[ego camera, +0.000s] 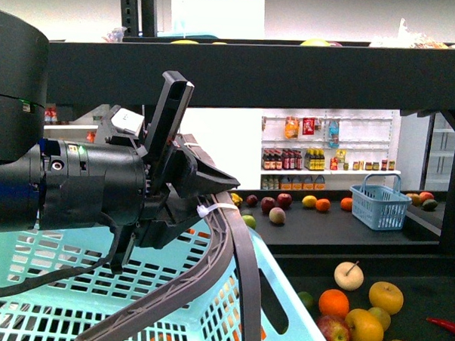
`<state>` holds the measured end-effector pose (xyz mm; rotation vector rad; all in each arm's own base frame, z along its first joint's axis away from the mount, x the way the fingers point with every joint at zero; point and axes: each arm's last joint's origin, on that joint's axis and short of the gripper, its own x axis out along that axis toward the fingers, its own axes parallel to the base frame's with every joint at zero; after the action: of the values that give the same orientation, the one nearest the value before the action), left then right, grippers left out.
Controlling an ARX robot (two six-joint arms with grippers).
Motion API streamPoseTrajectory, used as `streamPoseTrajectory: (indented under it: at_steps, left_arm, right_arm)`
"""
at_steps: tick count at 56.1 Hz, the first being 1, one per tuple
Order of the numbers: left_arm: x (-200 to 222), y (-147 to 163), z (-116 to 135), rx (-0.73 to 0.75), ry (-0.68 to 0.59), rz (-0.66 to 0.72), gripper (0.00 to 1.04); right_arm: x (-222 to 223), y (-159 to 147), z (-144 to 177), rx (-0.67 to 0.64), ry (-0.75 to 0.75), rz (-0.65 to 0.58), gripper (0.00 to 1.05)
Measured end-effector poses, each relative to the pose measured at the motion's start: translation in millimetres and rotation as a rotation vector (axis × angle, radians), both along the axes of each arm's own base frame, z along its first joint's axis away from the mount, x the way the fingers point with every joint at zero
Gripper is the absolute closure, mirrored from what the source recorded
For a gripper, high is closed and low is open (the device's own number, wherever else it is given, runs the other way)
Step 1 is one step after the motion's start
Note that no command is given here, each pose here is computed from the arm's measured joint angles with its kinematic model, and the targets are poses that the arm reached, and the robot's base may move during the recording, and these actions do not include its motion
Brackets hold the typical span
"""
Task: Pick lemon from shelf
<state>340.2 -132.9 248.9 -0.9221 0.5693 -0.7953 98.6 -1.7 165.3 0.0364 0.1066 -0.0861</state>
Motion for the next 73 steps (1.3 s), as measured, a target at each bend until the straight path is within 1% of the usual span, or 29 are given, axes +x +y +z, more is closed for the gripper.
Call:
streamPoseTrajectory:
  at_steps: [4, 6, 9, 16, 21, 25, 27, 29, 32, 36, 39, 44, 47, 56, 65, 73]
  left_arm:
    - [0, 0, 0, 0.001, 0.001, 0.005, 0.92]
    - [0, 0, 0, 0.001, 0.001, 0.005, 0.92]
    - [0, 0, -1, 0.001, 0.001, 0.004, 0.92]
    - [0, 0, -1, 0.000, 0.003, 0.002, 0.92]
    - [0, 0, -1, 0.000, 0.002, -0.001, 0.92]
    - [0, 0, -1, 0.000, 0.003, 0.000, 0.92]
    - [0, 0, -1, 0.000, 0.002, 0.000, 0.92]
    - [0, 0, 0, 0.000, 0.001, 0.001, 0.92]
    - [1, 0, -1, 0.002, 0.000, 0.005, 0.92]
    - [1, 0, -1, 0.001, 0.000, 0.001, 0.92]
    - [0, 0, -1, 0.000, 0.001, -0.003, 0.92]
    - [0, 0, -1, 0.000, 0.001, -0.002, 0.92]
    - [0, 0, -1, 0.000, 0.001, -0.002, 0.92]
    - [1, 0, 0, 0.001, 0.000, 0.002, 0.92]
    - [1, 0, 0, 0.000, 0.001, 0.001, 0.92]
    - [1, 0, 0, 0.000, 0.001, 0.000, 0.92]
  right_arm:
    - [7, -4, -1, 0.058, 0.103, -0.045, 0.07]
    - [14, -8, -1, 0.112, 0.155, -0.056, 0.07]
    - [25, -14, 3, 0.172, 0.192, -0.073, 0.07]
    - [72, -30, 20, 0.294, 0.264, -0.107, 0.07]
    - [111, -37, 18, 0.374, 0.367, -0.125, 0.07]
    - [146, -43, 4, 0.456, 0.494, -0.166, 0.07]
    - [171, -46, -14, 0.508, 0.603, -0.210, 0.07]
    - [185, -47, -26, 0.546, 0.661, -0.239, 0.07]
    - [220, -46, -55, 0.607, 0.779, -0.316, 0.07]
    - [252, -41, -79, 0.647, 0.840, -0.380, 0.07]
    - [278, -31, -100, 0.683, 0.891, -0.417, 0.07]
    - [308, -12, -127, 0.741, 0.928, -0.470, 0.07]
    - [321, -5, -135, 0.766, 0.925, -0.482, 0.07]
    - [354, 9, -146, 0.803, 0.905, -0.520, 0.07]
    - [393, 20, -154, 0.838, 0.860, -0.529, 0.07]
    - [420, 32, -164, 0.857, 0.873, -0.553, 0.07]
